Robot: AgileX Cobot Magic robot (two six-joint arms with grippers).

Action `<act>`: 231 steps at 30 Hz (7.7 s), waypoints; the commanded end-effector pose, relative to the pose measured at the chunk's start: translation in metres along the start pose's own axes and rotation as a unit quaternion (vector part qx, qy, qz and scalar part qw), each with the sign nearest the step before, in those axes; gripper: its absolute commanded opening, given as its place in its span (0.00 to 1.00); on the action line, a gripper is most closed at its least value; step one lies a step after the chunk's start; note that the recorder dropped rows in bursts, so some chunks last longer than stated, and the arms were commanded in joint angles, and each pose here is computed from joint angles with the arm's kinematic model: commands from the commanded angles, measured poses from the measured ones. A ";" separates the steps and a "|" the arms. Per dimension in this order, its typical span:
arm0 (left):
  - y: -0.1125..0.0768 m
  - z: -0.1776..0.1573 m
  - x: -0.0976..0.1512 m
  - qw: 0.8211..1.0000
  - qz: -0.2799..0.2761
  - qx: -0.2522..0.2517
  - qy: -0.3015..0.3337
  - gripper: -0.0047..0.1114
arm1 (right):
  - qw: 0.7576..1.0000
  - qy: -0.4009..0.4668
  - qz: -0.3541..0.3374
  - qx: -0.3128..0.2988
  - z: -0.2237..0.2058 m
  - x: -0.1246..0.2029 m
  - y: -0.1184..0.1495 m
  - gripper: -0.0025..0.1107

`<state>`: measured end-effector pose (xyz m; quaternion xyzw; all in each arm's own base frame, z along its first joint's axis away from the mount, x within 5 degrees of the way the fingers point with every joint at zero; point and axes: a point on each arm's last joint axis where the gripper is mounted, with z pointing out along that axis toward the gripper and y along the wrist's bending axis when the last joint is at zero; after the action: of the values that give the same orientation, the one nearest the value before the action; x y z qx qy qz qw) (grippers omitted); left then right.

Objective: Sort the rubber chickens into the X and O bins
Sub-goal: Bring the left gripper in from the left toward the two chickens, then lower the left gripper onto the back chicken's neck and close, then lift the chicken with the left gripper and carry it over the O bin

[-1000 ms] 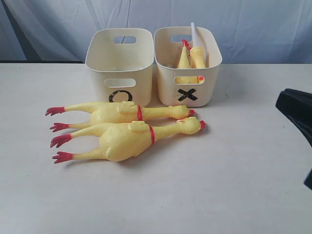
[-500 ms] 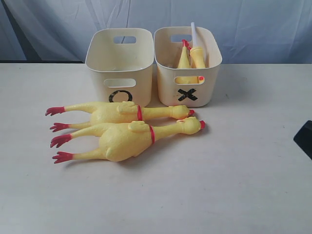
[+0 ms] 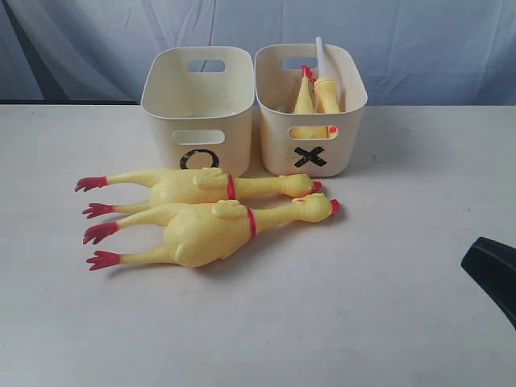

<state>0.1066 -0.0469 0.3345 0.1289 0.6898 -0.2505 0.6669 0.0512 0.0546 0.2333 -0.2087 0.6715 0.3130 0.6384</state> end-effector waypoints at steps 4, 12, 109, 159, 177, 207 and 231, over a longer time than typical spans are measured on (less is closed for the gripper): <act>0.004 0.026 -0.018 0.993 -0.085 0.038 0.068 0.04 | 1.000 -0.001 -0.001 0.006 -0.001 0.001 -0.001 0.01; 0.013 0.038 -0.018 0.992 -0.091 0.026 0.079 0.04 | 1.000 -0.001 -0.001 0.006 -0.001 0.001 -0.001 0.01; -0.048 0.217 0.088 0.869 0.127 0.188 0.439 0.04 | 1.000 -0.001 -0.001 0.005 -0.001 0.001 -0.001 0.01; -0.061 0.346 0.185 0.754 0.290 0.253 0.532 0.38 | 1.000 -0.001 -0.001 0.007 -0.001 0.001 -0.001 0.01; -0.052 0.347 0.215 0.732 0.296 0.242 0.564 0.36 | 1.000 -0.001 -0.001 0.007 -0.001 0.001 -0.001 0.01; -0.051 0.329 0.222 0.668 0.269 0.271 0.639 0.04 | 1.000 -0.001 -0.001 0.007 -0.001 0.001 -0.001 0.01; -0.079 0.300 0.102 0.729 0.235 0.272 0.583 0.04 | 1.000 -0.001 -0.001 0.006 -0.001 0.001 -0.001 0.01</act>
<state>0.3196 -0.2870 0.2316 0.5944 0.7888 -0.1321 0.0842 0.0517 0.0542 0.2319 -0.2060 0.6742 0.3111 0.6374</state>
